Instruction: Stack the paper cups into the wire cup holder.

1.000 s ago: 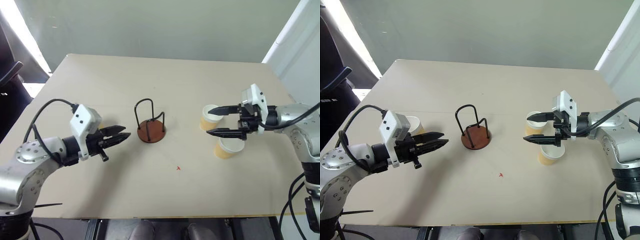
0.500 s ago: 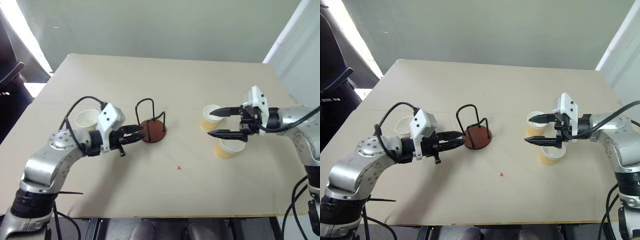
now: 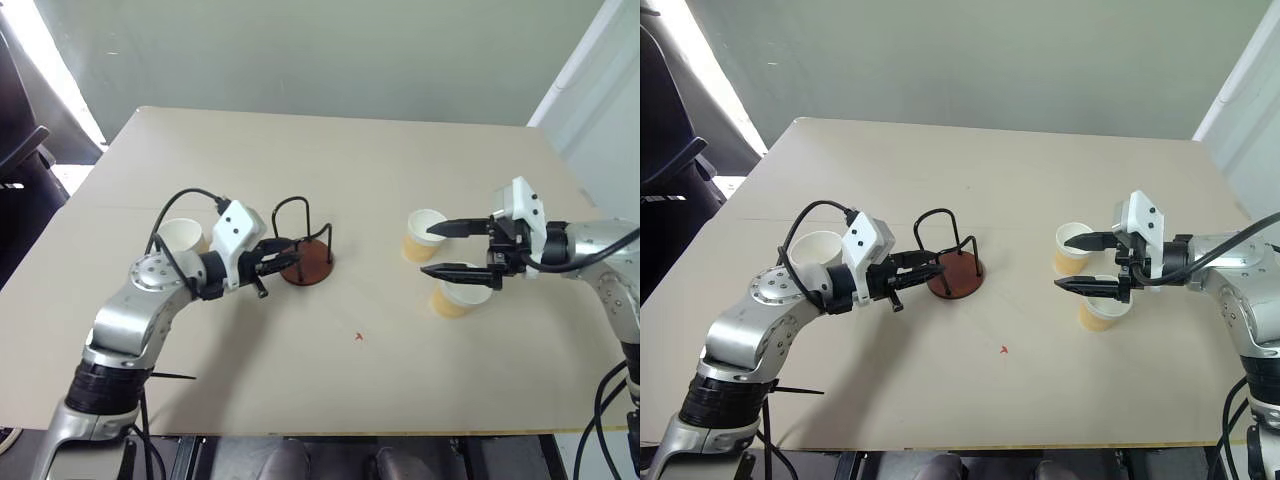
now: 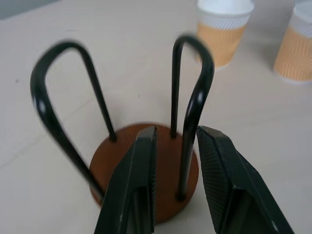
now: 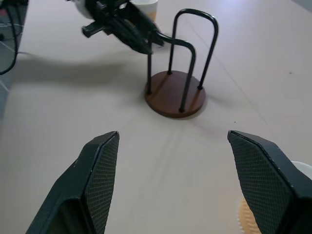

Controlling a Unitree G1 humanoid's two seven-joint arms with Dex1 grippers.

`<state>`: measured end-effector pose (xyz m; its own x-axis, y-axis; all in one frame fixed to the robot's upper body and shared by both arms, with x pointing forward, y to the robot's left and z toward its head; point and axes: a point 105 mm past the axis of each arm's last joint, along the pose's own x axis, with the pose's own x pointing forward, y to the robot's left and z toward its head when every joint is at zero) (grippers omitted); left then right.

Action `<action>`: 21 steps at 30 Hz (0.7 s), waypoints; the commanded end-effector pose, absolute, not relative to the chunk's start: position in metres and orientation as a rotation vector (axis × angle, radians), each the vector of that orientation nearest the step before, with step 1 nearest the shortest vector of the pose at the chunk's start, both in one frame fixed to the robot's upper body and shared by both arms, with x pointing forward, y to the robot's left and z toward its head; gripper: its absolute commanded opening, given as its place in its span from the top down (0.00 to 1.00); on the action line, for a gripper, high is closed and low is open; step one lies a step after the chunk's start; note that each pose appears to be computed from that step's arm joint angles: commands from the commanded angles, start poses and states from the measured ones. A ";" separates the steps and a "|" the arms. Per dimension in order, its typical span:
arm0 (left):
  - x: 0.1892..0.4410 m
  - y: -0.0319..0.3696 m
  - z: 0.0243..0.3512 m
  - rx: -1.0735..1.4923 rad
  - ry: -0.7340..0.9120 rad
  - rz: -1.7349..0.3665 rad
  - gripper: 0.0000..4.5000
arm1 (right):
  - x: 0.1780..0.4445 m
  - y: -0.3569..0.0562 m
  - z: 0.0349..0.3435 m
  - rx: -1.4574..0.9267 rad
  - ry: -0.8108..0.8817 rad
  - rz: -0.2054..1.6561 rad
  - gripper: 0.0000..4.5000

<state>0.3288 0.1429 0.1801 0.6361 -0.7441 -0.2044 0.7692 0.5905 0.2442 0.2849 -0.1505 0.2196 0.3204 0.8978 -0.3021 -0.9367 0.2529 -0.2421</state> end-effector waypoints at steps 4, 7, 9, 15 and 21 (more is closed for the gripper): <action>0.334 0.135 0.188 0.339 0.028 -0.876 0.69 | 0.275 -0.145 0.234 -0.433 0.046 1.266 0.20; 0.337 0.135 0.186 0.347 0.024 -0.854 0.74 | 0.275 -0.146 0.235 -0.433 0.044 1.260 0.21; 0.339 0.135 0.187 0.343 0.020 -0.848 0.83 | 0.274 -0.147 0.236 -0.434 0.043 1.258 0.21; 0.337 0.131 0.191 0.324 0.004 -0.875 0.99 | 0.274 -0.150 0.234 -0.434 0.054 1.247 0.21; 0.327 0.134 0.199 0.304 -0.008 -0.931 0.99 | 0.276 -0.152 0.233 -0.438 0.058 1.236 0.21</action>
<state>0.3332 0.1343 0.1748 0.6158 -0.7654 -0.1869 0.7859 0.5797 0.2155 0.2774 -0.1470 0.2195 0.3080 0.9027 -0.3004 -0.9408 0.2422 -0.2370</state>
